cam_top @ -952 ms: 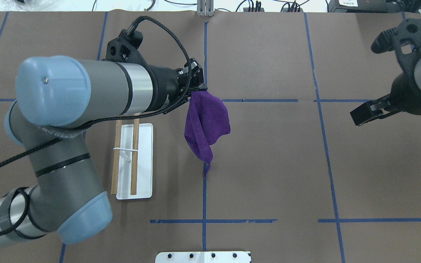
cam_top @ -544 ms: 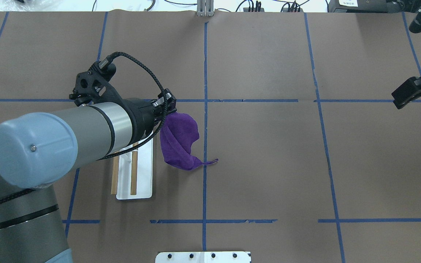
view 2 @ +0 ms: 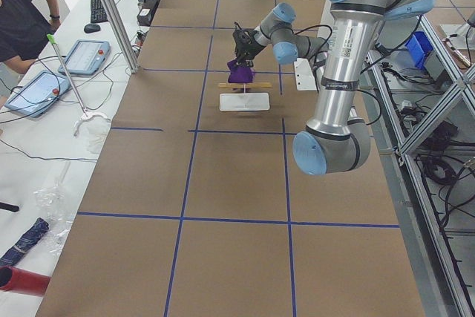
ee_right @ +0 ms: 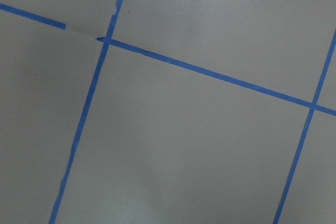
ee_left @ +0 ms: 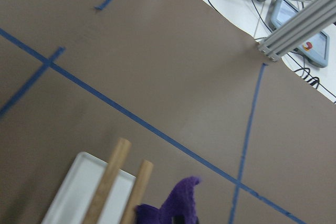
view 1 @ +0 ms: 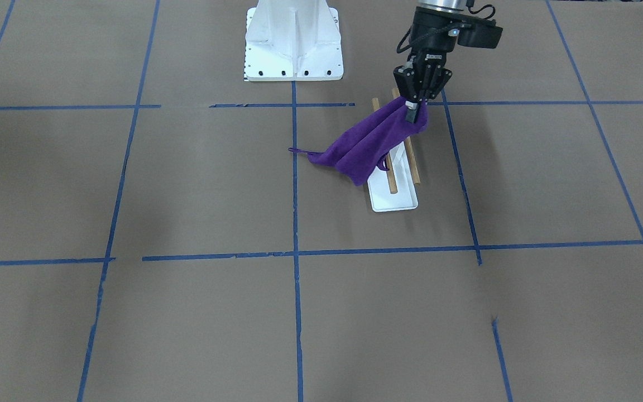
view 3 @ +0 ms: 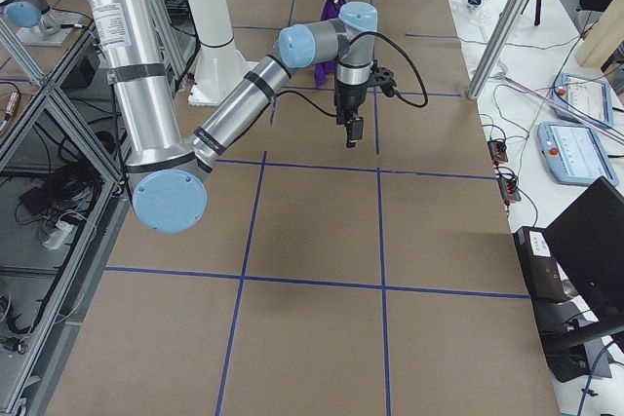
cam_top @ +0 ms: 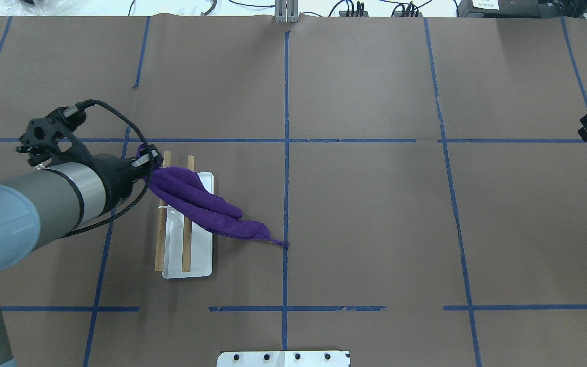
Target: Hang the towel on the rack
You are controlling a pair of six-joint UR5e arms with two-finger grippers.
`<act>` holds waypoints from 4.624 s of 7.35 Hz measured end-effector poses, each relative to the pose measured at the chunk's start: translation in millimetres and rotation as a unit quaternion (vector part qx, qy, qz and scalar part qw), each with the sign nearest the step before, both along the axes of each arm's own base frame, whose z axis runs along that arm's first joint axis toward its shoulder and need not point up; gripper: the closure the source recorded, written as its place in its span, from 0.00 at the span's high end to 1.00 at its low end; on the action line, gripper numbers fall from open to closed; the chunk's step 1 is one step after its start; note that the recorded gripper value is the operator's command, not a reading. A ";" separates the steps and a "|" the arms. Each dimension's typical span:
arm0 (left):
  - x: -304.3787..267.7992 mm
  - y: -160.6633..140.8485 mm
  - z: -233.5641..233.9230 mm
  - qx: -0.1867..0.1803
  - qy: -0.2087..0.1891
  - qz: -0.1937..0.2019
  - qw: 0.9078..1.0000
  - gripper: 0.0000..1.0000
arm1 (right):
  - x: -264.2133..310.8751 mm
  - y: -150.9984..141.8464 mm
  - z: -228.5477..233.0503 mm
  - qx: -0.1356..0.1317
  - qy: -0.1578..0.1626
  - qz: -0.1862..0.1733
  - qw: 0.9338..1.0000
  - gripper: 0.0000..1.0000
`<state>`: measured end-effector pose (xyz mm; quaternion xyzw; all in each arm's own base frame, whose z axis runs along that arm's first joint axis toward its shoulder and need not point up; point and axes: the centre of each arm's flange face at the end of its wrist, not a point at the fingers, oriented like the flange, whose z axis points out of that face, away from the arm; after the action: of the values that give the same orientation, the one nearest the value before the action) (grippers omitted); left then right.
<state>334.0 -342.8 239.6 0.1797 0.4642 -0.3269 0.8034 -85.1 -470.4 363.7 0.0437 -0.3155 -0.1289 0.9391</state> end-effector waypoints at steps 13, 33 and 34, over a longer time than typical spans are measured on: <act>-73.8 -46.6 118.9 0.091 -0.267 0.178 0.943 1.00 | 32.9 -34.3 154.2 -0.007 -0.020 0.040 0.999 1.00; -410.2 -131.3 396.9 0.005 -0.151 0.412 0.899 1.00 | 135.4 18.0 288.5 -0.094 -0.089 0.104 0.986 1.00; -410.3 -131.3 396.1 0.005 -0.150 0.411 0.899 1.00 | 138.2 16.9 289.8 -0.097 -0.092 0.109 0.985 1.00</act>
<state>-76.3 -474.1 635.8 0.0238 0.3722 0.0660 0.9255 53.1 -453.5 653.5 -0.0018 -0.4050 0.0099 0.9142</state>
